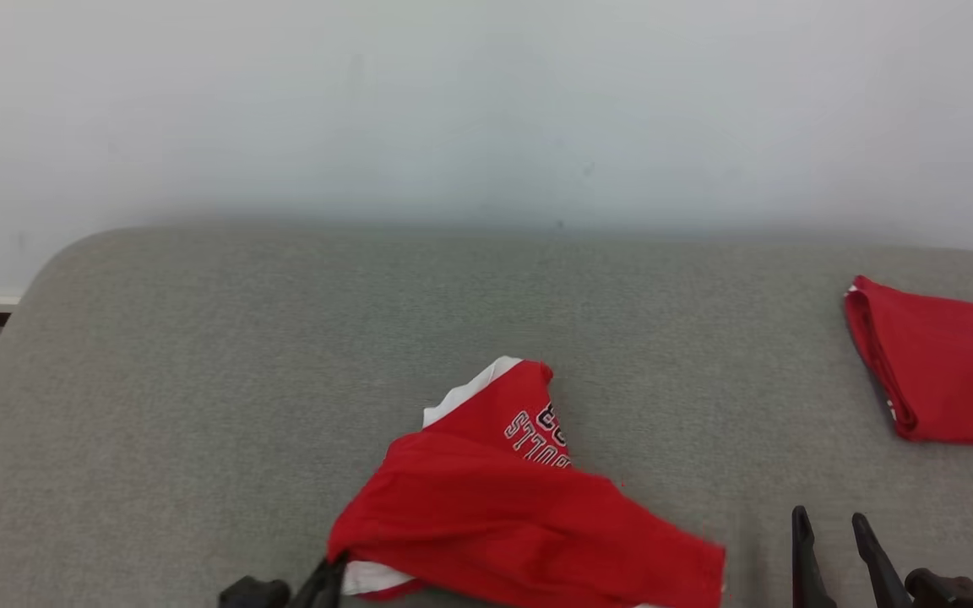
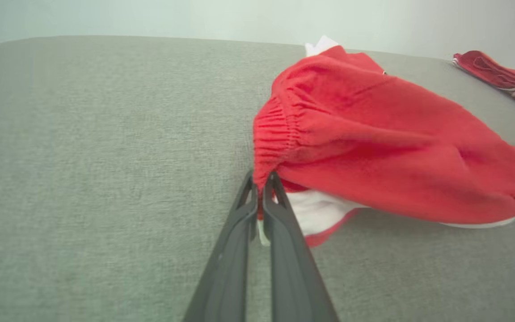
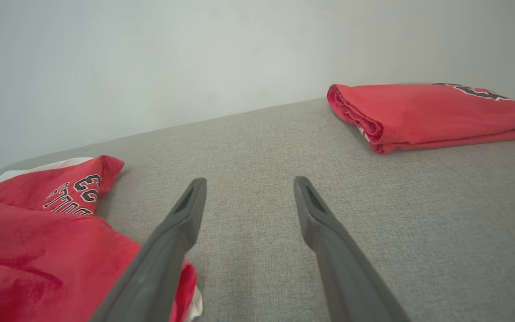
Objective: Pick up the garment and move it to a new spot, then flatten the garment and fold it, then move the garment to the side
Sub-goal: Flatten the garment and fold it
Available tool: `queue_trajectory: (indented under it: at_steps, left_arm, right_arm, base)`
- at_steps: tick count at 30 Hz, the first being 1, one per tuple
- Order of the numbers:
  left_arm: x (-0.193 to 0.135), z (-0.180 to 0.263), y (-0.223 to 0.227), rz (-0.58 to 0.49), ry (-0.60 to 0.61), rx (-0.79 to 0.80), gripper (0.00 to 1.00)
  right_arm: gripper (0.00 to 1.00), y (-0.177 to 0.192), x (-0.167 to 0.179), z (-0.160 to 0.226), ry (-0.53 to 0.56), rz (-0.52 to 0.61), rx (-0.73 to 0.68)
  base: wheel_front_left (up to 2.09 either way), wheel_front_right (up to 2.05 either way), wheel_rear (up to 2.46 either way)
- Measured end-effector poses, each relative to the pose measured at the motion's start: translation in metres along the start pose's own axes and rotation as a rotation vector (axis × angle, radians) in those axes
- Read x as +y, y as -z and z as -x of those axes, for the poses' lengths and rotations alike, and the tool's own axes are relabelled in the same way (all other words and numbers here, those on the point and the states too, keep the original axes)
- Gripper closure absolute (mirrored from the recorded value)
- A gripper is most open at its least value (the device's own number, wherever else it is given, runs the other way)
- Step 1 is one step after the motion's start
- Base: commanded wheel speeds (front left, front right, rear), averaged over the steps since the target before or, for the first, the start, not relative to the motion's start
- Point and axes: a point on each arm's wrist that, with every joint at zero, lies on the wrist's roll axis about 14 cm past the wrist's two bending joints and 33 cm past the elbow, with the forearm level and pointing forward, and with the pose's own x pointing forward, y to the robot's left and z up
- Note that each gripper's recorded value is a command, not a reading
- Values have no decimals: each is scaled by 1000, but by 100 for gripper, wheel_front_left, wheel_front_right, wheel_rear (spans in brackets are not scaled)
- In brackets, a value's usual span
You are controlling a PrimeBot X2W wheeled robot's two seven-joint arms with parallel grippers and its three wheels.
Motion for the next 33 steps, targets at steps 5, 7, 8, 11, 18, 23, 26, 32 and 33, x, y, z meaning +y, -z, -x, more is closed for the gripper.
queue_trajectory:
  at_steps: [5, 7, 8, 11, 18, 23, 26, 32, 33]
  left_arm:
    - [29, 25, 6, 16, -95, 33, 100]
    - [32, 31, 9, 17, -110, 36, 59]
    - [32, 33, 9, 19, -117, 35, 0]
    - [30, 33, -3, 26, -126, -22, 0]
    - [39, 38, -51, -1, -174, -211, 0]
    - [53, 47, -67, -47, -238, -262, 0]
    - [62, 51, -76, -72, -269, -288, 0]
    - [75, 60, -76, -84, -322, -292, 0]
    - [76, 61, -77, -85, -326, -293, 0]
  right_arm:
    - [0, 13, 15, -4, -46, 3, 48]
    - [0, 16, 20, -4, -60, -1, 58]
    - [0, 16, 22, -5, -66, -2, 59]
    - [0, 18, 26, -5, -77, -3, 65]
    - [0, 20, 42, -3, -126, -11, 76]
    - [0, 33, 56, 9, -170, -10, 136]
    - [0, 45, 65, 19, -198, -11, 188]
    - [0, 72, 76, 39, -229, -40, 326]
    - [1, 73, 78, 40, -233, -41, 330]
  base:
    - [0, 0, 0]
    - [0, 0, 0]
    - [0, 0, 0]
    - [0, 0, 0]
    - [0, 0, 0]
    - [0, 0, 0]
    - [0, 0, 0]
    - [0, 0, 0]
    - [0, 0, 0]
